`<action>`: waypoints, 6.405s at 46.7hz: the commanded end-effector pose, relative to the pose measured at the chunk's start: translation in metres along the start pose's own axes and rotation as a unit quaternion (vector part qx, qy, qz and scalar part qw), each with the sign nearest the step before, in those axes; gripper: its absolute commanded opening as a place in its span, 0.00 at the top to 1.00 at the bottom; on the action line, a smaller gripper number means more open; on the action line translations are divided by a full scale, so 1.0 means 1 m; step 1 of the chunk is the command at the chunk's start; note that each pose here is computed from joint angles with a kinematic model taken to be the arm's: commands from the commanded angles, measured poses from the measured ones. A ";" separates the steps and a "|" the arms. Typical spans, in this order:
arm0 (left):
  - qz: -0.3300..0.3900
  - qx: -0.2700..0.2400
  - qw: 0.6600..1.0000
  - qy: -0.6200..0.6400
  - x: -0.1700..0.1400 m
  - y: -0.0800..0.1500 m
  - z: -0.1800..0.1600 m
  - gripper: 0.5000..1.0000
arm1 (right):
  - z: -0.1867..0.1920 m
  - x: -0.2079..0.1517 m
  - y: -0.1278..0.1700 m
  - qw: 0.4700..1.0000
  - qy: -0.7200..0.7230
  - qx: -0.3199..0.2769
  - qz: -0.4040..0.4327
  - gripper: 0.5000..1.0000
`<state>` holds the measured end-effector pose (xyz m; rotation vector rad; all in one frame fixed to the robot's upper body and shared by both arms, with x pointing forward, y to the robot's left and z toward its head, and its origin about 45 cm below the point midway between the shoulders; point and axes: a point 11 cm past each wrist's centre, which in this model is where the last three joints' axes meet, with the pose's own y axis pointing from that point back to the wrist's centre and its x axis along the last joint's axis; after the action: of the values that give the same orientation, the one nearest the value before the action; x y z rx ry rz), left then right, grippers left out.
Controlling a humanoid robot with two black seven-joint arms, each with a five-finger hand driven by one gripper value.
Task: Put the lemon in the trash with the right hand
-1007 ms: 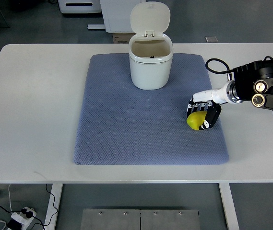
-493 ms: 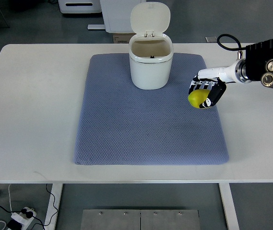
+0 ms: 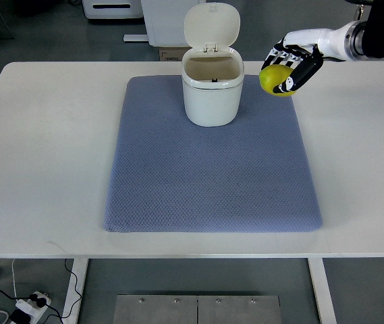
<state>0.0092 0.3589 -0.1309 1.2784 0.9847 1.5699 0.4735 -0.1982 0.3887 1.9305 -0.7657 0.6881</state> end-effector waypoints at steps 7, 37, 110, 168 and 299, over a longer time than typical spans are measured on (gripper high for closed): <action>0.000 0.000 1.000 0.000 0.000 0.000 0.000 0.00 | -0.005 0.022 -0.001 0.997 -0.064 0.017 0.034 0.97; 0.000 0.000 1.000 0.000 0.000 0.000 0.000 0.00 | -0.041 0.003 -0.042 0.966 -0.234 0.080 0.077 1.00; 0.000 0.000 1.000 0.000 0.000 0.000 0.000 0.00 | -0.044 -0.036 -0.095 0.940 -0.319 0.055 0.106 0.90; 0.000 0.000 1.000 0.000 0.000 0.000 0.000 0.00 | -0.041 -0.035 -0.095 0.942 -0.313 0.054 0.109 0.68; -0.001 0.000 1.000 0.000 0.000 0.000 0.000 0.00 | 0.179 -0.037 0.018 0.737 -0.624 0.143 0.217 0.00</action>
<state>0.0091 0.3589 -0.1309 1.2786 0.9848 1.5698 0.4653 -0.3588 0.2994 2.3796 -2.0472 -0.4476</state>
